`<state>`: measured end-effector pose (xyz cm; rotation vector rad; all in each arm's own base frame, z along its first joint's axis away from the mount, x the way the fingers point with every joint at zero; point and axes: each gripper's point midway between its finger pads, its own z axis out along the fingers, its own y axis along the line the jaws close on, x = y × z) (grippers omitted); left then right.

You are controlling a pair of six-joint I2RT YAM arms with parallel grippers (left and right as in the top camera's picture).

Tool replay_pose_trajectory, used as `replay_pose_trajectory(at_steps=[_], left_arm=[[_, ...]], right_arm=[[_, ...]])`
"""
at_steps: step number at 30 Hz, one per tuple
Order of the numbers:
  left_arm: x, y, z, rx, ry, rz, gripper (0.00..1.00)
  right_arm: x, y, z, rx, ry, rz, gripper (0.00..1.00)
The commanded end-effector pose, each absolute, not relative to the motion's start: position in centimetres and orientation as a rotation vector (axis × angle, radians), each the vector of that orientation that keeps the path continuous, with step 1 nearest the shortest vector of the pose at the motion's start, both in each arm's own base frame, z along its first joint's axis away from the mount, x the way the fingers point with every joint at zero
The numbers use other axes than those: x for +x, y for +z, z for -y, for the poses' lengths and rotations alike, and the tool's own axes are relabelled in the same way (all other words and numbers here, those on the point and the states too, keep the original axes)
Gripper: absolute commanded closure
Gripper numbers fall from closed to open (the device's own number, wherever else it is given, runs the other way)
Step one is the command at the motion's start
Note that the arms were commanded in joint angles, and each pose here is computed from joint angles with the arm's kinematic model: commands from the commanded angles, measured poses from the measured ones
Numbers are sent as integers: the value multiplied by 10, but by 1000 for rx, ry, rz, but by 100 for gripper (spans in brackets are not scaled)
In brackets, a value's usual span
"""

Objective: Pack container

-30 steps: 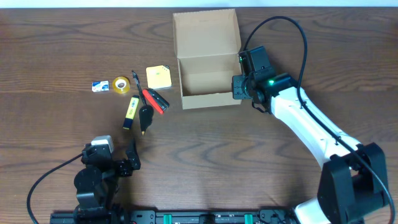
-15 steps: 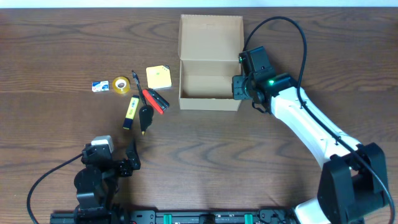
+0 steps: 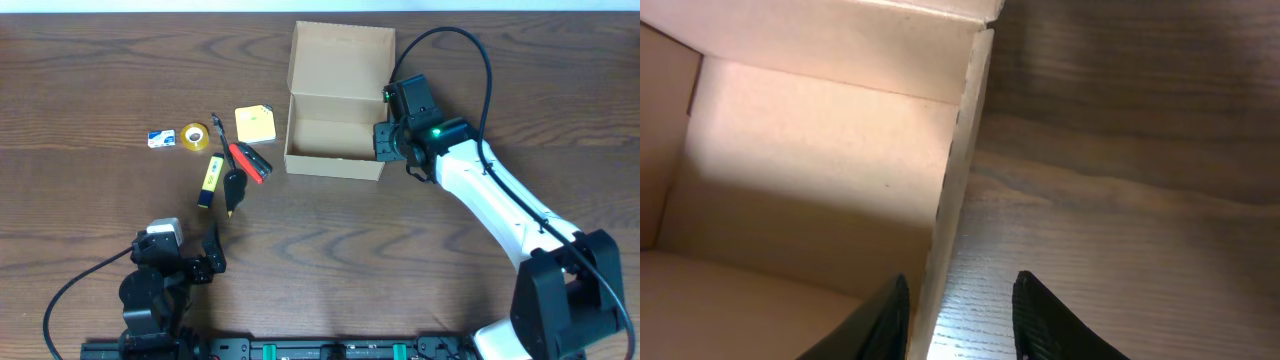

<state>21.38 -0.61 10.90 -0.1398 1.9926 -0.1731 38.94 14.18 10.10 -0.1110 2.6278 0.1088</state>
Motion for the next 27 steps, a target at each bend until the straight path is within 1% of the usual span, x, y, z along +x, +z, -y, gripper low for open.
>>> replay_pose_trajectory(at_steps=[1,7,14,15,16,17,19,21,22,23,27], left_arm=[[214,103,7,-148,-182,-2001,5],[214,103,7,-148,-182,-2001,5],[214,103,7,-149,-182,-2001,4],[214,103,7,-149,-182,-2001,5],[214,103,7,-148,-182,-2001,4],[214,103,7,-148,-182,-2001,5],[214,103,7,-149,-182,-2001,5],[214,103,7,-149,-182,-2001,5],[214,103,7,-148,-182,-2001,5],[214,103,7,-148,-182,-2001,5],[214,103,7,-149,-182,-2001,5]], right_arm=[[396,108,-140,-124,85,-2605,65],[395,107,-141,-106,96,-2607,66],[397,108,-143,-107,107,-2599,64],[398,109,-142,-105,108,-2597,66],[398,110,-142,-102,108,-2594,73],[399,113,-141,-97,110,-2588,77],[403,122,-138,-82,115,-2566,78],[405,135,-132,-61,120,-2537,85],[406,143,-128,-47,124,-2519,94],[406,149,-124,-35,122,-2505,99],[405,158,-101,27,79,-2499,99]])
